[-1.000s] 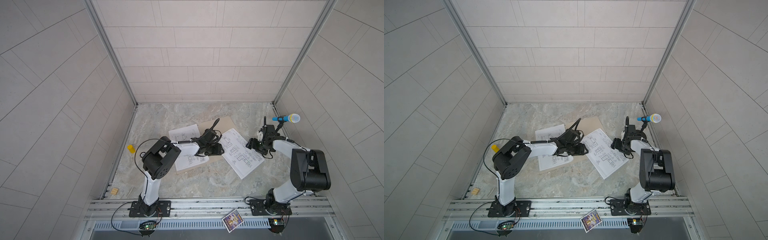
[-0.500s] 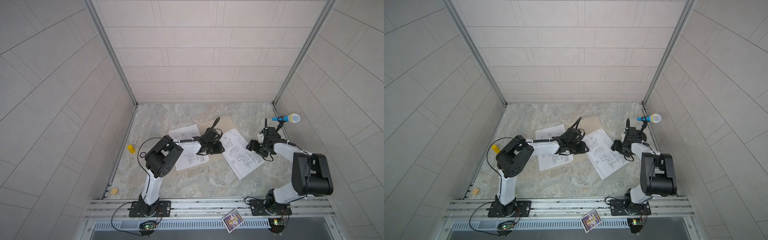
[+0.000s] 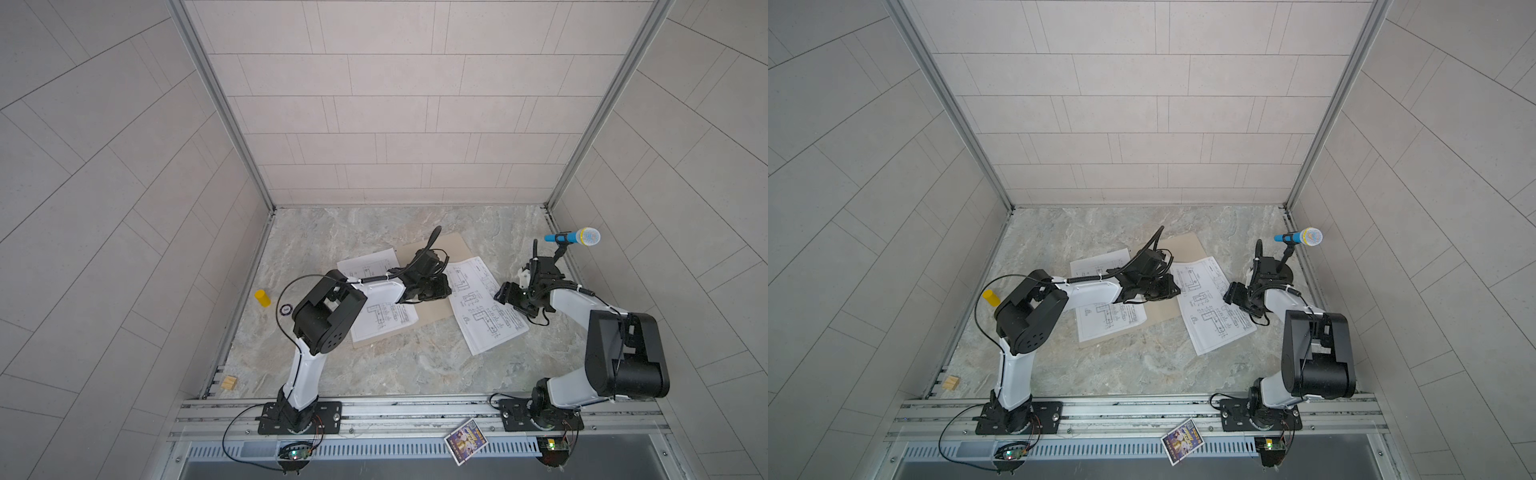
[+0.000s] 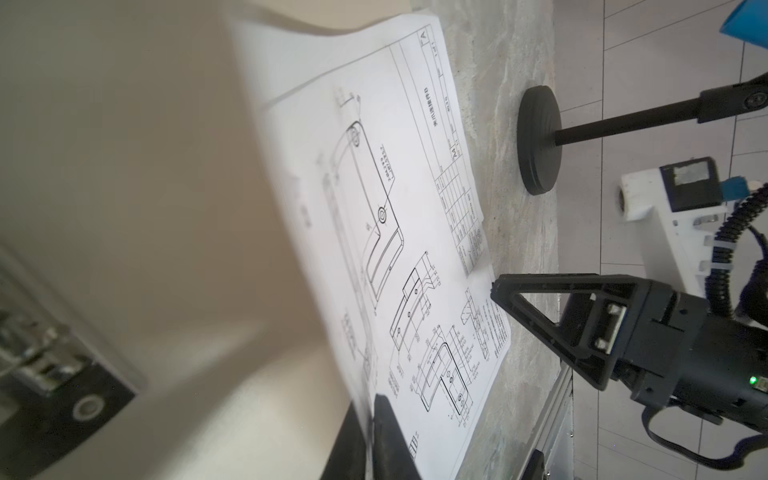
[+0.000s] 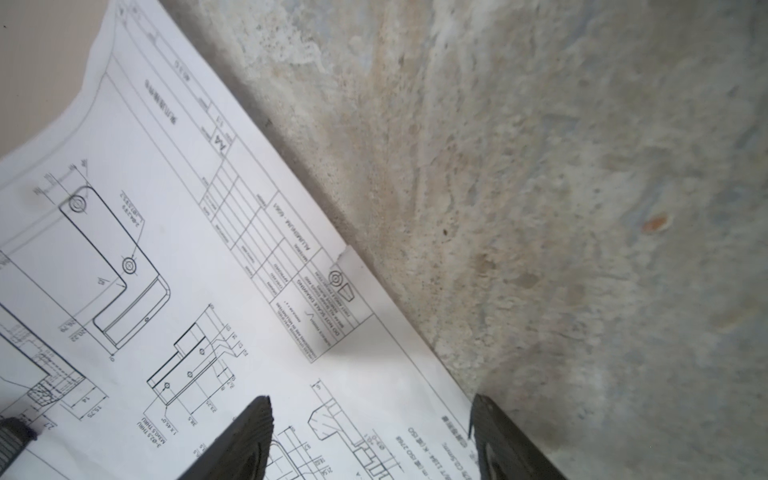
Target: Put the files into the folder
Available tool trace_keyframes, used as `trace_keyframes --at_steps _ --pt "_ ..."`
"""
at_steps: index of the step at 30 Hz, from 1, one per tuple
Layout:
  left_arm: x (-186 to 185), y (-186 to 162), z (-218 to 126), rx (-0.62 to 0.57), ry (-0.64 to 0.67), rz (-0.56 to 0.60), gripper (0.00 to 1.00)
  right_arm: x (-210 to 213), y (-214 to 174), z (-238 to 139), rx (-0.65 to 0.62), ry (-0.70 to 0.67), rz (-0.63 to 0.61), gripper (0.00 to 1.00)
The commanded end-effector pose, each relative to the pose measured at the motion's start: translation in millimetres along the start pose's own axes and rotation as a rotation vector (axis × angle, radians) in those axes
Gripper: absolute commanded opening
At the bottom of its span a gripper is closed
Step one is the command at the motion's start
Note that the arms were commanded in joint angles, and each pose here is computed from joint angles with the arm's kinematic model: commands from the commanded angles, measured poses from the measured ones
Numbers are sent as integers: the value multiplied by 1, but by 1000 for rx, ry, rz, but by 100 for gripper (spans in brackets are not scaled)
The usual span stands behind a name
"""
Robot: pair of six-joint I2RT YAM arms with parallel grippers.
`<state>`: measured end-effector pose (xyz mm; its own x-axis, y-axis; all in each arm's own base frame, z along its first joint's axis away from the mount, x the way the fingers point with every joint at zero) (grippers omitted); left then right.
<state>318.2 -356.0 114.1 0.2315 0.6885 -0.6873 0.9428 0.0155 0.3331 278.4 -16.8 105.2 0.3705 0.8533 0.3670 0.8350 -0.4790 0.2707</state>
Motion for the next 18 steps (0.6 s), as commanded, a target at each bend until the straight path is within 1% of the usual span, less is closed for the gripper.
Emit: trace_keyframes --at_steps 1,3,6,13,18 --pt "1 3 8 -4 9 10 6 1 1 -7 -6 8 6 76" --pt "1 7 9 -12 9 13 3 3 2 -8 -9 13 1 76" --pt "2 14 12 -22 6 4 0 6 7 -11 -23 27 -4 76" --pt "5 50 0 -97 14 -4 0 19 17 -31 -94 64 -22 77" --pt "11 75 -4 -97 50 16 0 39 16 -34 -98 115 -74 78"
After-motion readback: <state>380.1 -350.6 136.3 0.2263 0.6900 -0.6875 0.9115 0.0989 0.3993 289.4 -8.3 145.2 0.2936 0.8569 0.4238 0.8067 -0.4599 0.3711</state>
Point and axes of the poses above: each gripper's point midway between its finger pads, its own z axis out along the fingers, its own x axis along the line the jaws close on, y = z × x, the point moved 8 cm from there along -z, back along the fingers, and after that the axes turned 2 degrees about z, right-handed, at the moved point
